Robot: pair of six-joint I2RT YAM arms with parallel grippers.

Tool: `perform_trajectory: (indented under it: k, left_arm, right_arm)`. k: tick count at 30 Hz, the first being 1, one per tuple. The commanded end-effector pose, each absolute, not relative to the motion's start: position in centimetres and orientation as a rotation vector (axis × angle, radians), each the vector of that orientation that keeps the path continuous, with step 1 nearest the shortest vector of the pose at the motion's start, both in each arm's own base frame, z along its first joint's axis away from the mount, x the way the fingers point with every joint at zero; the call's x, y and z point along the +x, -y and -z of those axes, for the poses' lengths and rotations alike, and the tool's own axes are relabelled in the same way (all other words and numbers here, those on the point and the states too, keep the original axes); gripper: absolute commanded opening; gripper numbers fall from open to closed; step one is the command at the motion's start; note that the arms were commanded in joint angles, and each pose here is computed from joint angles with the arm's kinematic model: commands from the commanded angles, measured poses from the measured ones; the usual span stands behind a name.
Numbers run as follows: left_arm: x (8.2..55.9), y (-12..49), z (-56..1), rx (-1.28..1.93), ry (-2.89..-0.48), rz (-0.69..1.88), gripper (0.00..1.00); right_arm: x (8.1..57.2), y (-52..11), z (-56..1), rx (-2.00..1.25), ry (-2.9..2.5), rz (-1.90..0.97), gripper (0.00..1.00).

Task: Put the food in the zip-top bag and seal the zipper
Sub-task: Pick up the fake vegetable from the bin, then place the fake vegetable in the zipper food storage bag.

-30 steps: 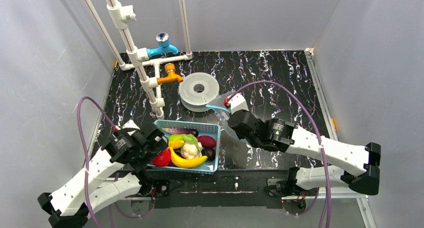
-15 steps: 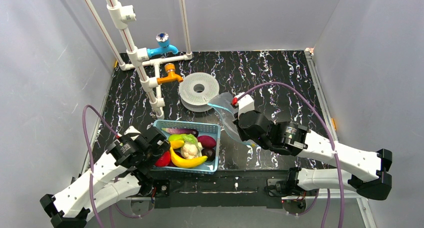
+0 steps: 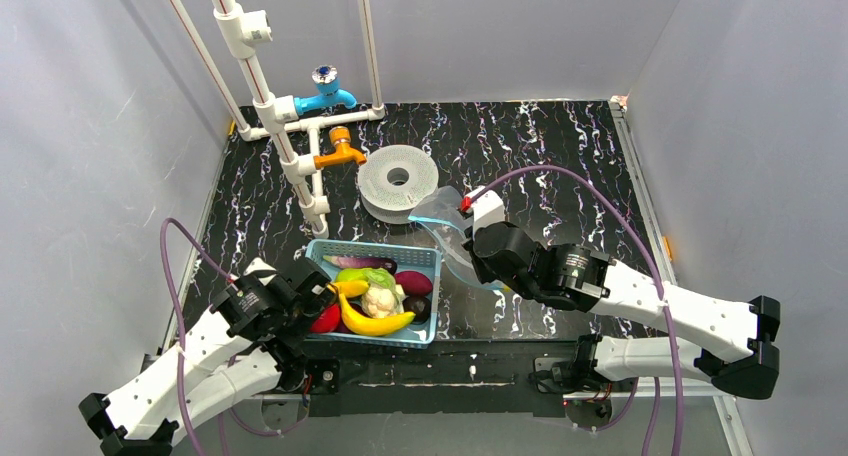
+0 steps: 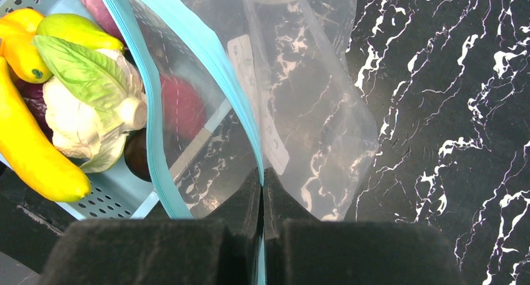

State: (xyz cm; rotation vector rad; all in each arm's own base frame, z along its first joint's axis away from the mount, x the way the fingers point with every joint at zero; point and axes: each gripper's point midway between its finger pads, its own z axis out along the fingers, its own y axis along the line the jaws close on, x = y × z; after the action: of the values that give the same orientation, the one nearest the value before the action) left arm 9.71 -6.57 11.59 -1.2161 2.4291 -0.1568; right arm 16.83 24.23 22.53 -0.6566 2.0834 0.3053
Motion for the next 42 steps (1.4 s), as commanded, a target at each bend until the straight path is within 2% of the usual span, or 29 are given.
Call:
perform_trajectory:
  k: [1,5,8,13,17,19,21,22,26,28,31,40,42]
  left_arm:
    - [10.9,6.1,-13.4,-1.139,-2.375,0.172,0.48]
    - [13.0,8.2,-19.0,-0.892,-2.333,0.380,0.39]
    - [13.9,12.3,-23.5,-0.605,-2.288,0.687,0.36]
    - [13.8,20.2,-30.0,-0.161,-2.050,1.228,0.33]
    - [13.7,24.0,-31.4,0.007,-2.016,1.393,0.15]
    - [13.5,26.3,-31.9,0.077,-2.024,1.496,0.13]
    - [13.0,29.3,-32.5,0.174,-2.022,1.649,0.04]
    - [12.7,30.5,-32.8,0.228,-2.001,1.687,0.03]
    - [13.4,32.0,-28.5,0.145,-2.134,1.587,0.01]
    - [14.1,30.5,-25.4,0.053,-2.244,1.426,0.00]
    - [14.3,29.2,-23.1,-0.042,-2.307,1.330,0.02]
    - [15.2,30.6,-22.3,-0.064,-2.385,1.294,0.13]
    - [15.3,30.7,-22.2,-0.073,-2.389,1.293,0.20]
  right_arm:
    - [17.1,-25.2,-23.4,-0.639,-2.050,-0.343,0.01]
    - [17.2,-25.2,-23.8,-0.644,-2.044,-0.341,0.01]
    - [17.2,-25.4,-23.8,-0.647,-2.044,-0.346,0.01]
    - [16.8,-26.1,-24.0,-0.660,-2.052,-0.382,0.01]
    - [16.2,-26.9,-24.8,-0.659,-2.048,-0.462,0.01]
    - [16.1,-27.2,-25.0,-0.645,-2.053,-0.491,0.01]
    - [15.9,-27.6,-25.0,-0.640,-2.060,-0.513,0.01]
    - [15.9,-27.6,-25.0,-0.638,-2.064,-0.515,0.01]
    - [15.4,-27.7,-25.9,-0.612,-2.057,-0.582,0.01]
    - [15.1,-27.3,-26.8,-0.593,-2.043,-0.609,0.01]
    - [14.4,-27.3,-28.4,-0.568,-2.021,-0.695,0.01]
    - [13.2,-28.0,-28.4,-0.575,-2.044,-0.788,0.01]
    - [13.2,-27.9,-28.3,-0.573,-2.044,-0.789,0.01]
